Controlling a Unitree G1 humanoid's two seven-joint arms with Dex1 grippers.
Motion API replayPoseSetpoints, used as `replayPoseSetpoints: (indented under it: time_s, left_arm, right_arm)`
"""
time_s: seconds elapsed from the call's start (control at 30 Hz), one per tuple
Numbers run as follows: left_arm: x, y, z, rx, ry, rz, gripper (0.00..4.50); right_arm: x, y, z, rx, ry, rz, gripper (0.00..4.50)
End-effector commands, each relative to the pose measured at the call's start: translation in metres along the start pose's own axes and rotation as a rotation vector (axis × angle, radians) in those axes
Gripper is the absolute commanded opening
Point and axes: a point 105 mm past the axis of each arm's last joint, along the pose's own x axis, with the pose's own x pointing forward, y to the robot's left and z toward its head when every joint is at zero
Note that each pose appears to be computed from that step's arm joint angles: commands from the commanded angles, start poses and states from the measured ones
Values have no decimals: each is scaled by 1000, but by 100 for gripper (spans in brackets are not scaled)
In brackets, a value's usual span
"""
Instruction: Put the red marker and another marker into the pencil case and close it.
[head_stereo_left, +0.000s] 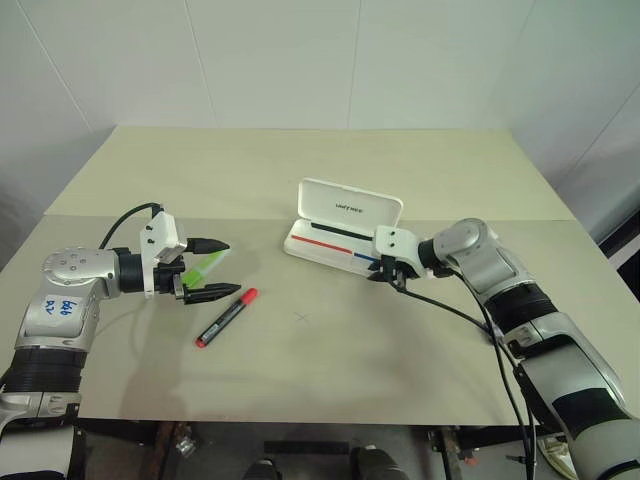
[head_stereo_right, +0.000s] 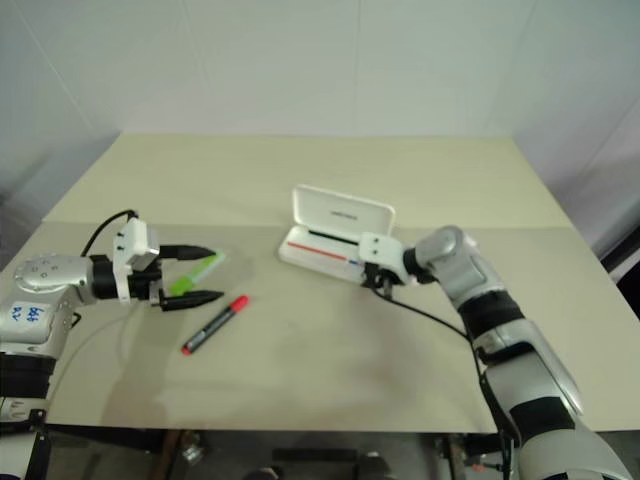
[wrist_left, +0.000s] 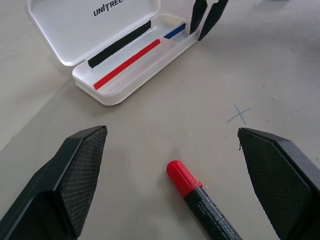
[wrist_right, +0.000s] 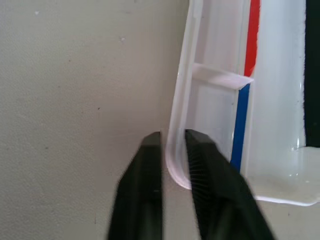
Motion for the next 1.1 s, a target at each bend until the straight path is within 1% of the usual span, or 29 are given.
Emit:
replayPoseSetpoints:
  time_s: [0.03, 0.23, 0.43, 0.6, 0.83, 1.1]
  left_arm:
    - [-4, 1, 13, 40, -45, 18, 450]
    - [-3, 1, 13, 39, -52, 20, 450]
    - [-1, -3, 14, 33, -61, 11, 450]
    - [0, -4, 11, 23, -61, 2, 450]
    - [6, -9, 8, 6, -73, -17, 450]
    - [13, -11, 5, -5, -86, -34, 450]
  right_arm:
    - [-2, -6, 5, -28, 2, -20, 2]
    - [-5, -6, 7, -46, -3, -17, 2]
    - [-20, -1, 11, -59, -21, -5, 2]
    - [-42, 19, 6, -55, -12, 49, 2]
    - [-67, 54, 5, 6, -3, 91, 2]
    - [-73, 89, 7, 58, -1, 134, 2]
